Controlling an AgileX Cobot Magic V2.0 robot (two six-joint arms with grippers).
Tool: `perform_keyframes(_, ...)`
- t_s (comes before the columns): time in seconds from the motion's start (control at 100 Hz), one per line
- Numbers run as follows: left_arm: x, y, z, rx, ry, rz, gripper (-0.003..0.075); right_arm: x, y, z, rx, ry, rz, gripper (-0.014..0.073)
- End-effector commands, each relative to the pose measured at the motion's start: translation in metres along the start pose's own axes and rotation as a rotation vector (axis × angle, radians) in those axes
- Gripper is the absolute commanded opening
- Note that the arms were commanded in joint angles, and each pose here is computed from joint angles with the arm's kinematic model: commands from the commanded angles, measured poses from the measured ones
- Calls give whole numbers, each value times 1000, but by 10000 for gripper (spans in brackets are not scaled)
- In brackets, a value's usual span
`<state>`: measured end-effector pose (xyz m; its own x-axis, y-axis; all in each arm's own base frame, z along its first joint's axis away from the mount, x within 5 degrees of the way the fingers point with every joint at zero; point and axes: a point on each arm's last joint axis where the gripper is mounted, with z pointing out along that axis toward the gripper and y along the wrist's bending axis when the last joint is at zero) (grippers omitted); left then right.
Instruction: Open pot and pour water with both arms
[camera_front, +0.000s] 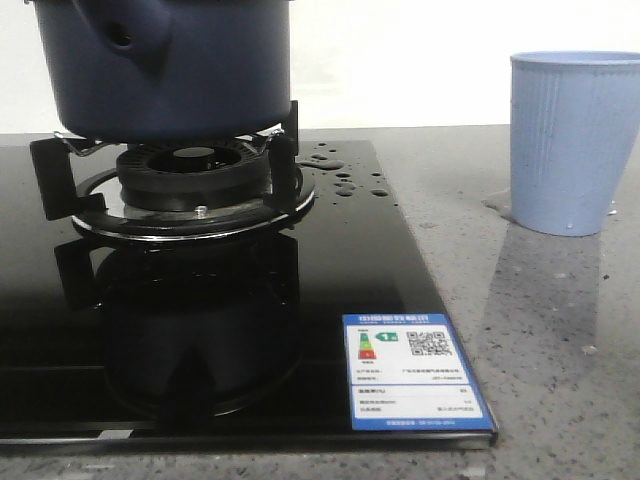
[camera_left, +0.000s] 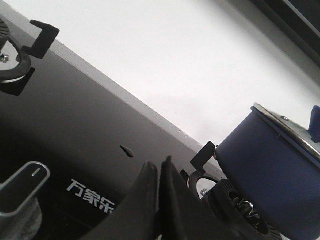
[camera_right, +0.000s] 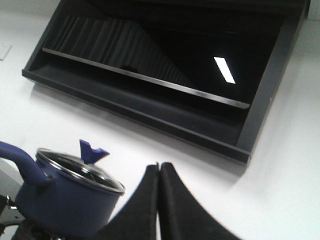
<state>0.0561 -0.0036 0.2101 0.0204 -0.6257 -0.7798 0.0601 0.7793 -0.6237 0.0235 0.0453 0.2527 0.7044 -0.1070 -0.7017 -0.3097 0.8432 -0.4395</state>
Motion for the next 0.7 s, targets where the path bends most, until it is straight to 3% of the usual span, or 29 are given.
perform_keyframes(0.0, 5, 8, -1, -20, -41, -27, -19, -6, 1, -2, 6, -73, 26, -66)
perform_keyframes(0.07, 5, 8, -1, -18, -39, -55, -19, -3, -7, -2, 85, -32, 167, -66)
perform_keyframes(0.17, 3, 3, -1, 6, -12, -57, -20, 11, -30, -4, 358, 119, 572, -66)
perform_keyframes(0.24, 1, -3, -2, 28, 24, -50, -20, 12, -41, -5, 505, 255, 703, -65)
perform_keyframes(0.31, -4, -13, -1, 54, 73, -25, -20, 8, -48, -3, 552, 380, 678, -64)
perform_keyframes(0.5, -23, -40, 11, 58, 255, 117, -20, -2, -62, 18, 551, 438, 646, -64)
perform_keyframes(0.69, -54, -71, 47, 77, 416, 308, -19, 13, -75, 42, 587, 622, 692, -65)
